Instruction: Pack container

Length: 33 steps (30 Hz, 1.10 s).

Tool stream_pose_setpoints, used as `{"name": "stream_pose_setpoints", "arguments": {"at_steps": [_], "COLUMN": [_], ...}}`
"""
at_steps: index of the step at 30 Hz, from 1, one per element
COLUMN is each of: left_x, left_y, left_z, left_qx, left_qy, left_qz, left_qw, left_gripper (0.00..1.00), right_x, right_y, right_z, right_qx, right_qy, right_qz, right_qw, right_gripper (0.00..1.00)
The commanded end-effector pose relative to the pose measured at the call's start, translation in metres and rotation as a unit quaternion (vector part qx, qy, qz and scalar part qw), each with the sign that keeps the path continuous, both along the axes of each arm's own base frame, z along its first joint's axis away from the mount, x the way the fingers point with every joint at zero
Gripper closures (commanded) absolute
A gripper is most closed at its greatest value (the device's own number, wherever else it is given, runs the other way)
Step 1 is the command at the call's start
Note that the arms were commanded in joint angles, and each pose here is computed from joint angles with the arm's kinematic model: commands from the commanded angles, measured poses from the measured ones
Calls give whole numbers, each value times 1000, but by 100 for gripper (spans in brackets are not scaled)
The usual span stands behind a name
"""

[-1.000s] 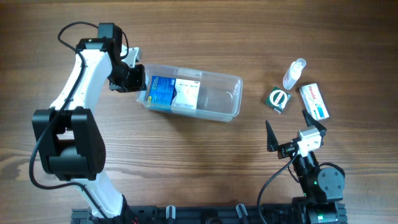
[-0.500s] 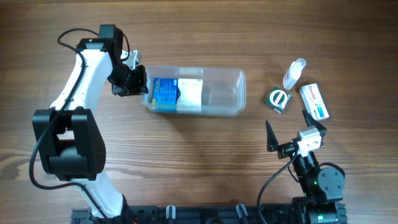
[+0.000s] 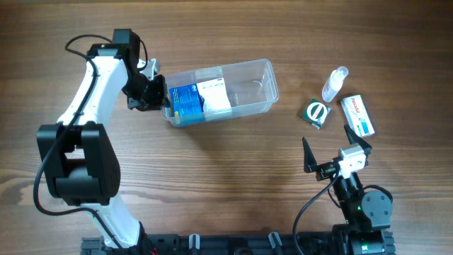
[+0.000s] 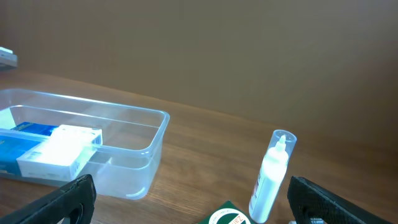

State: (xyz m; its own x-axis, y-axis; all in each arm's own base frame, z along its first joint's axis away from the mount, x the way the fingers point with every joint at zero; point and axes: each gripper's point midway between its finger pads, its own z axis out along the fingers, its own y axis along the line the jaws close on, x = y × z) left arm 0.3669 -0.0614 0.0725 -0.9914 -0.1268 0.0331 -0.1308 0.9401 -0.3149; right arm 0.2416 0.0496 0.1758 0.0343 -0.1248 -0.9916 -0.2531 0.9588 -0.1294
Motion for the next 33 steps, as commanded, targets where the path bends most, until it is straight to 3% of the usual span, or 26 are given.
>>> {"name": "stream_pose_setpoints", "arguments": {"at_steps": [1, 7, 11, 22, 30, 33], "left_x": [-1, 0, 3, 25, 22, 21], "left_y": [5, 7, 9, 17, 17, 17], "left_z": [-5, -5, -6, -6, -7, -7], "left_qx": [11, 16, 23, 50, 50, 50], "left_qy": [-7, -18, -24, -68, -60, -58], "left_qz": [-31, -62, -62, -60, -55, -55], "left_qw": [999, 998, 998, 995, 995, 996], "left_gripper": [74, 76, 83, 89, 85, 73], "right_x": [0, 0, 0, 0, 0, 0], "right_y": [1, 1, 1, 1, 1, 1], "right_z": [1, 1, 1, 1, 1, 1], "right_qx": [-4, -4, -4, -4, -4, -4], "right_qy": [-4, -4, -4, -4, -4, -4], "right_qz": [5, 5, 5, 5, 5, 5], "right_qw": [1000, 1000, 1000, 1000, 1000, 1000], "right_gripper": [0, 0, 0, 0, 0, 0]}}
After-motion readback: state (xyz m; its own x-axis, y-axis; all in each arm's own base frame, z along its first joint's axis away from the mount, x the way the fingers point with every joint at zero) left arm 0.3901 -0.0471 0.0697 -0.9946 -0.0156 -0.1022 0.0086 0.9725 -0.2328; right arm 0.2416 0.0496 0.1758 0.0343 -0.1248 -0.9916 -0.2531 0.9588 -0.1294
